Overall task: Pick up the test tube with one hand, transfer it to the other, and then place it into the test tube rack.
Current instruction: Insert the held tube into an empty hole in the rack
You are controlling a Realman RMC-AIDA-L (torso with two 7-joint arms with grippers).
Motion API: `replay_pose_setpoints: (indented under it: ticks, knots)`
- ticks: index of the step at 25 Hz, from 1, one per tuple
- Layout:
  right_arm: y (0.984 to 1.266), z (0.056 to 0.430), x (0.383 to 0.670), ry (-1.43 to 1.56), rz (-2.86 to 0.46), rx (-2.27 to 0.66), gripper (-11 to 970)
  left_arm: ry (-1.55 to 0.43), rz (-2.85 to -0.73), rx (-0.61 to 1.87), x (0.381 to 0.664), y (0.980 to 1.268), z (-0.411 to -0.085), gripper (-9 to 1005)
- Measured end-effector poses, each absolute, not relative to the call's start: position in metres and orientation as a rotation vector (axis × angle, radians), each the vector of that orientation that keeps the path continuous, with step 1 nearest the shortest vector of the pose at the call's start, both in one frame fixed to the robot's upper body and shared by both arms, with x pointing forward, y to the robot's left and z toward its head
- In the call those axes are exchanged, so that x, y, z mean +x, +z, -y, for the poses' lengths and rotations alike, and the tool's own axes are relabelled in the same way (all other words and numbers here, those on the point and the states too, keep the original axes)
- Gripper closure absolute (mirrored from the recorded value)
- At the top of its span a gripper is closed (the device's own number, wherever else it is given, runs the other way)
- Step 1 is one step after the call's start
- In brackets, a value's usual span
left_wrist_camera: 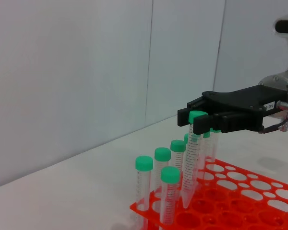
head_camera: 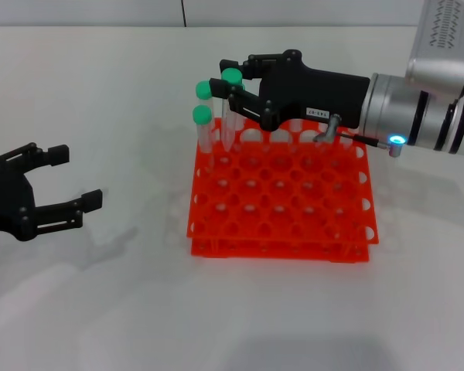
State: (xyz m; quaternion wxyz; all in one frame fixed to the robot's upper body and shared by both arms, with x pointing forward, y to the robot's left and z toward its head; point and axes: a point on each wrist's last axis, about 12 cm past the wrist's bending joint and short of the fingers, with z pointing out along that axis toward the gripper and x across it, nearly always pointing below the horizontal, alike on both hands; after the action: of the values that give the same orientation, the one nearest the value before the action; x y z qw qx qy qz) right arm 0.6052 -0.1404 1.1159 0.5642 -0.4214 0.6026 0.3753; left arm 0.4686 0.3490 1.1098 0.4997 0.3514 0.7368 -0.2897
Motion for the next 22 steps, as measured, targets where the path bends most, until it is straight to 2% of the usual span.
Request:
replay_pose_setpoints:
  ticks: [22]
  knots:
    - [1.102, 0.149, 0.604, 0.843, -1.493, -0.962, 692, -0.71, -1.776, 0.847, 0.468, 1.106, -0.347, 108]
